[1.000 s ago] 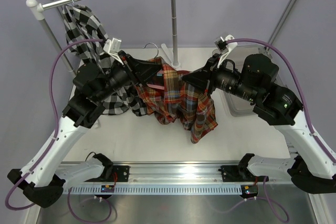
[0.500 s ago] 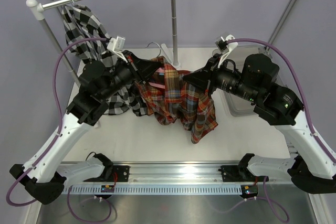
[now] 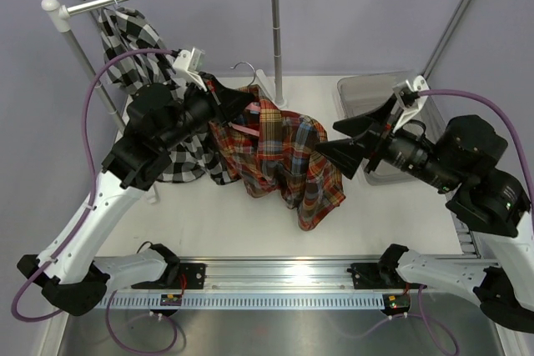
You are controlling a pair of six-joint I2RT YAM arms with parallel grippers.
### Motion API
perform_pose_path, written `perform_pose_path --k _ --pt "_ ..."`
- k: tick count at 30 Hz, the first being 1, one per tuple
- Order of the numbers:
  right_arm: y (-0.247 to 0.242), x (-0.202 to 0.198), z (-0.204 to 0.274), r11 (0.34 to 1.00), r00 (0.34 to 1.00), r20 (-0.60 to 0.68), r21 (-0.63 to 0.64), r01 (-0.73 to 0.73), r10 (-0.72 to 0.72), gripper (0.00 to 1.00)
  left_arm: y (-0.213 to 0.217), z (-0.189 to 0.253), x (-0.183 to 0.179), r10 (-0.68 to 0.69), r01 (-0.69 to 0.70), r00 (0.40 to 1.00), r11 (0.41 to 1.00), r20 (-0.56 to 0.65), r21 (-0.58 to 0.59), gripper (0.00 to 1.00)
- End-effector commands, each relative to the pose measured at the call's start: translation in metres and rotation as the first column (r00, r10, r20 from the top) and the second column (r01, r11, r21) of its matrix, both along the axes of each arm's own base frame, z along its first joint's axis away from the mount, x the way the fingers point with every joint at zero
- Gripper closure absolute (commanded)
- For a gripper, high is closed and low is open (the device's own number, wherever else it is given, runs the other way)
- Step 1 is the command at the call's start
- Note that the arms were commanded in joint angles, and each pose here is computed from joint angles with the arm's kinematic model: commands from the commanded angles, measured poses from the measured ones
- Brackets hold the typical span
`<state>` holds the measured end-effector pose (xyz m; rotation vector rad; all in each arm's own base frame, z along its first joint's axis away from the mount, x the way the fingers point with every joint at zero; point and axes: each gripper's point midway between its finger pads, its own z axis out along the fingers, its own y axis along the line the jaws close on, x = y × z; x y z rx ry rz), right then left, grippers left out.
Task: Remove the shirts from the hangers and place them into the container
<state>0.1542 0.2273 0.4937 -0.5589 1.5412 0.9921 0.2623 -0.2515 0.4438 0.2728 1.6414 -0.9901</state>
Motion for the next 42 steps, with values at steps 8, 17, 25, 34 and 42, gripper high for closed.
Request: perform_pose_path --k 8,17,25,34,42 --pt "-0.002 0.012 -0.046 0.992 0.998 -0.023 -0.115 0.050 -0.053 0.31 0.014 0.051 -0.015 0.020 -0.011 0.991 0.998 0.131 -0.068 1.00" --pt "-0.002 0.018 -0.049 0.990 0.996 -0.033 -0.116 0.074 -0.078 0.68 0.017 0.051 -0.020 0.016 -0.008 0.990 0.998 0.140 -0.057 1.00" --pt "-0.011 0.008 -0.047 0.993 0.996 -0.042 -0.090 0.073 -0.077 0.57 0.014 0.047 -0.015 0.013 -0.007 0.991 0.999 0.136 -0.047 1.00" --pt "-0.008 0.008 -0.051 0.993 0.996 -0.052 -0.100 0.062 -0.067 0.99 0.015 0.054 -0.018 0.012 -0.004 0.989 0.999 0.149 -0.054 1.00" --pt "-0.005 0.003 -0.050 0.996 0.998 -0.053 -0.084 0.032 -0.037 0.61 0.014 0.053 -0.018 0.004 0.003 0.989 0.999 0.148 -0.045 1.00"
